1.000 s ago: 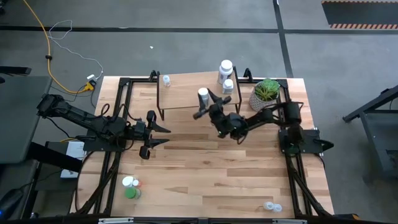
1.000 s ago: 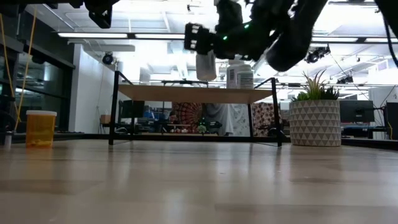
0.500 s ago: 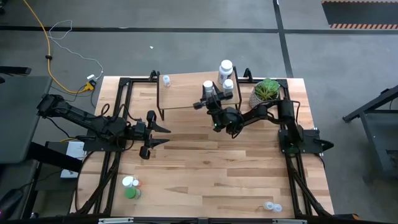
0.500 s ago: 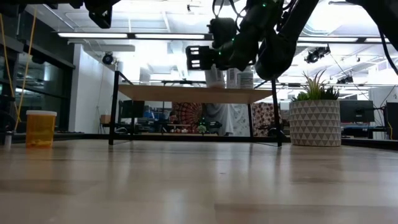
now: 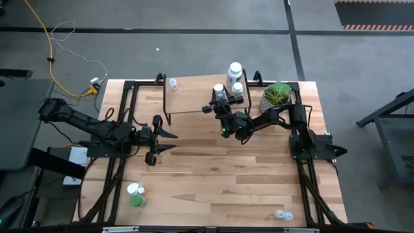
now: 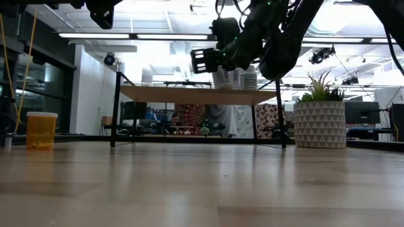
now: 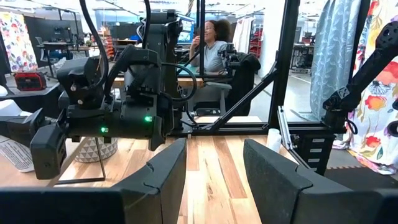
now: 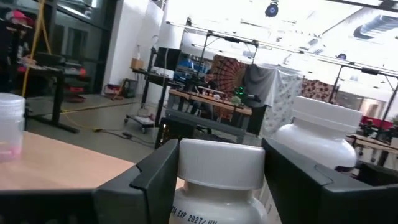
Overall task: Pick and place medicine bottles onto shelf by color
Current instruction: Put the right white pill bottle on the shelf
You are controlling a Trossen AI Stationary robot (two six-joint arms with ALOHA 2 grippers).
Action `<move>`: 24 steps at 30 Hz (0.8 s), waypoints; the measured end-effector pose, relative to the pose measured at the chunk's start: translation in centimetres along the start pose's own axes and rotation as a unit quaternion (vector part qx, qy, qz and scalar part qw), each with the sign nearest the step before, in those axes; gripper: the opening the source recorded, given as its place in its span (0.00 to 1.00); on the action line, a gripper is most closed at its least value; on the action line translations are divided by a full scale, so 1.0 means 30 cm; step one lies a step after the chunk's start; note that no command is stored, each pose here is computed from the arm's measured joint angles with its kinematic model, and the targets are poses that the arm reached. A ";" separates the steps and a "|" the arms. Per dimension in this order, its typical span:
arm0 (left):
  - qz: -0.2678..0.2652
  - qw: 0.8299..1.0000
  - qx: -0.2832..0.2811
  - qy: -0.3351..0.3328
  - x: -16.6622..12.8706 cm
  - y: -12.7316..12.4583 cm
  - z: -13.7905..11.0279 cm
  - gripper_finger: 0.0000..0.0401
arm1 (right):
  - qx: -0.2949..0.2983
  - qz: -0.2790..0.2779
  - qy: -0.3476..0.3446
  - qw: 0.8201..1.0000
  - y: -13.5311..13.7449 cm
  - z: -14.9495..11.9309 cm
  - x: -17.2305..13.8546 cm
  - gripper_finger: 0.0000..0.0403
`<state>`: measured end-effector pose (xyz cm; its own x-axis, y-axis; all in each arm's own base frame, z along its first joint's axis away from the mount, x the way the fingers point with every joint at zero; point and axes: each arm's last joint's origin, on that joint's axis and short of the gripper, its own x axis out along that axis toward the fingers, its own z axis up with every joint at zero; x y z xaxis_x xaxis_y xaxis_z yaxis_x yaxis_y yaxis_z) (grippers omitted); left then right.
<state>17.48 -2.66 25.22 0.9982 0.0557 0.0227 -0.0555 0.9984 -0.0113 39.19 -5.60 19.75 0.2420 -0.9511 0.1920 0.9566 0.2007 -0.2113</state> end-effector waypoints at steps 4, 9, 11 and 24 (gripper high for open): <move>0.000 1.000 0.000 0.000 0.000 0.000 0.000 0.37 | -0.001 -0.008 0.007 1.000 -0.001 -0.002 0.000 0.54; 0.000 1.000 0.000 0.000 0.000 0.000 0.000 0.37 | -0.013 -0.011 0.016 1.000 0.001 -0.011 -0.001 0.55; 0.000 1.000 -0.001 0.000 0.000 0.000 0.000 0.37 | -0.013 -0.011 0.017 1.000 0.002 -0.011 -0.001 0.55; 0.000 1.000 0.000 0.000 0.000 0.000 0.000 0.37 | -0.012 -0.004 0.013 1.000 0.006 -0.009 -0.010 0.55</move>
<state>17.48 -2.66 25.23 0.9982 0.0557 0.0231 -0.0555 0.9984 -0.0109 39.26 -5.34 19.41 0.2294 -0.9587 0.1683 0.9545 0.1877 -0.2319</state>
